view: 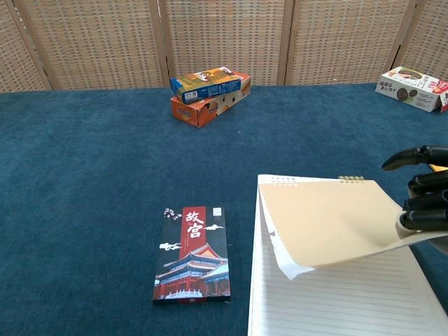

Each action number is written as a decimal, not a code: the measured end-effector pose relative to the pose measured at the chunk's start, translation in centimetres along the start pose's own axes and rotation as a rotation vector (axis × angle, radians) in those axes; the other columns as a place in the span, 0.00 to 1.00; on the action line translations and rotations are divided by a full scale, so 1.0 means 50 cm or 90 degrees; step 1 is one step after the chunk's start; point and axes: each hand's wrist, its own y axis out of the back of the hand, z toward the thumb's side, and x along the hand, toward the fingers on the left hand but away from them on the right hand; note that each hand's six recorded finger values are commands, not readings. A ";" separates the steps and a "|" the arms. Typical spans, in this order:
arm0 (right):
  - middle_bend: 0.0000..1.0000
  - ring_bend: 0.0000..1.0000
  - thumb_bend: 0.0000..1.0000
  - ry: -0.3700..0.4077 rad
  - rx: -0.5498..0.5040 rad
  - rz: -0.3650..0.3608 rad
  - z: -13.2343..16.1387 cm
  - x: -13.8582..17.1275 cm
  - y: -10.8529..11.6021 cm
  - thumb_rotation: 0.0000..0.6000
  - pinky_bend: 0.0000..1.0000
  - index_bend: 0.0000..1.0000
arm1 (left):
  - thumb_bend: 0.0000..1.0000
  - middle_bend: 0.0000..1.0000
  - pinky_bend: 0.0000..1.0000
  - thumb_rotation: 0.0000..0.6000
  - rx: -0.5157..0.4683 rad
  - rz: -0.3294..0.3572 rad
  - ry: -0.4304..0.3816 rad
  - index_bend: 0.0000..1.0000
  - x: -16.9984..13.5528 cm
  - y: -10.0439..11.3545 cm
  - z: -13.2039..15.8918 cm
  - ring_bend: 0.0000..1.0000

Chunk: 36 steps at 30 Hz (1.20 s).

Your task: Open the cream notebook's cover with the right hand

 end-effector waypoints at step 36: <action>0.04 0.04 0.02 -0.473 -0.050 0.099 -0.479 -0.304 -0.012 1.00 0.05 0.03 | 0.00 0.00 0.00 1.00 -0.021 -0.024 0.075 0.00 0.059 0.000 -0.036 0.00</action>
